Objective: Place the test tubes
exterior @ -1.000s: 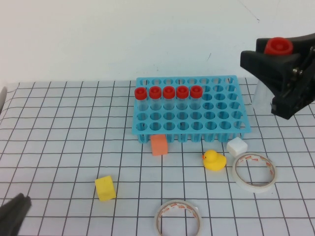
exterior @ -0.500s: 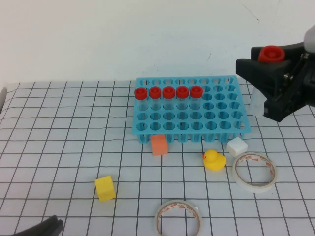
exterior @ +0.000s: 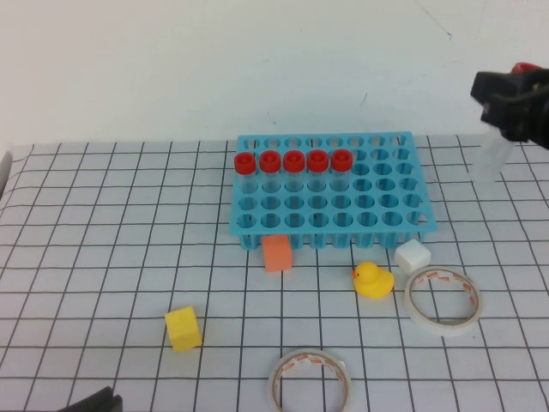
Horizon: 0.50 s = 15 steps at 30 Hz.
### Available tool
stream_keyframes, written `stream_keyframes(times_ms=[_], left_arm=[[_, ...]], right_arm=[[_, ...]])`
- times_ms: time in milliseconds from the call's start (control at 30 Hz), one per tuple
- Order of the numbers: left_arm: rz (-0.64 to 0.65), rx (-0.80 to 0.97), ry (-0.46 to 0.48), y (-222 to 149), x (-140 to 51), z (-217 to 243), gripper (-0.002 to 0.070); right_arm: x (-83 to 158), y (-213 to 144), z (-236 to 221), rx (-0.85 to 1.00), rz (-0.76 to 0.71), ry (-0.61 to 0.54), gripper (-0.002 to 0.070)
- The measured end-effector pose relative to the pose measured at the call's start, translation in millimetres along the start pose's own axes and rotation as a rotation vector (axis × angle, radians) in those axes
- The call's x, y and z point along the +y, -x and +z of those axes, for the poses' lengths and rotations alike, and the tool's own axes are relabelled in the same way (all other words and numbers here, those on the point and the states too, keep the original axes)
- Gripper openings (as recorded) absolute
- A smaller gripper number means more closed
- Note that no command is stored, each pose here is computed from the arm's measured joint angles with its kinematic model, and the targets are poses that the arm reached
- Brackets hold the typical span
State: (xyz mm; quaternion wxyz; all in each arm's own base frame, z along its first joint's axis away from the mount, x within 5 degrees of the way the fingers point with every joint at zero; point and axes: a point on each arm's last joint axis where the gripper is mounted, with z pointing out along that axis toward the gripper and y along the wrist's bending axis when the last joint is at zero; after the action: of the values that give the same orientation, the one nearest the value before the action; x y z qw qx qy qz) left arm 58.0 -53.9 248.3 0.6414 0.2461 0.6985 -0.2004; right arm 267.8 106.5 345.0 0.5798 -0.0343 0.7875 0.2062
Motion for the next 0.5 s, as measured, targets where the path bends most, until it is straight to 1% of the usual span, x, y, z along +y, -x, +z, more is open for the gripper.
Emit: stream_keyframes(times_ms=[100, 167, 233, 300, 367, 433, 500], left_arm=[[0.0, 0.001, -0.004, 0, -0.4, 0, -0.0001], [0.0, 0.001, -0.011, 0, -1.0, 0, -0.0001], [0.0, 0.002, -0.017, 0, -1.6, 0, -0.0001], [0.0, 0.003, -0.021, 0, -1.9, 0, -0.0001], [0.0, 0.003, -0.022, 0, -2.0, 0, -0.0001], [0.0, 0.004, -0.026, 0, -2.4, 0, -0.0001], [0.0, 0.004, -0.03, 0, -2.8, 0, -0.0001]], right_arm=[[-5, -5, 20, -0.05, 0.037, -0.017, 0.0259], [-3, -10, 35, -0.09, 0.017, 0.03, 0.0259], [1, -19, 51, -0.121, -0.063, 0.112, 0.0259], [7, -27, 68, -0.15, -0.195, 0.202, 0.0259], [9, -36, 83, -0.153, -0.283, 0.252, 0.0259], [9, -46, 104, -0.141, -0.324, 0.277, 0.0259], [6, -53, 116, -0.133, -0.329, 0.27, 0.0259]])
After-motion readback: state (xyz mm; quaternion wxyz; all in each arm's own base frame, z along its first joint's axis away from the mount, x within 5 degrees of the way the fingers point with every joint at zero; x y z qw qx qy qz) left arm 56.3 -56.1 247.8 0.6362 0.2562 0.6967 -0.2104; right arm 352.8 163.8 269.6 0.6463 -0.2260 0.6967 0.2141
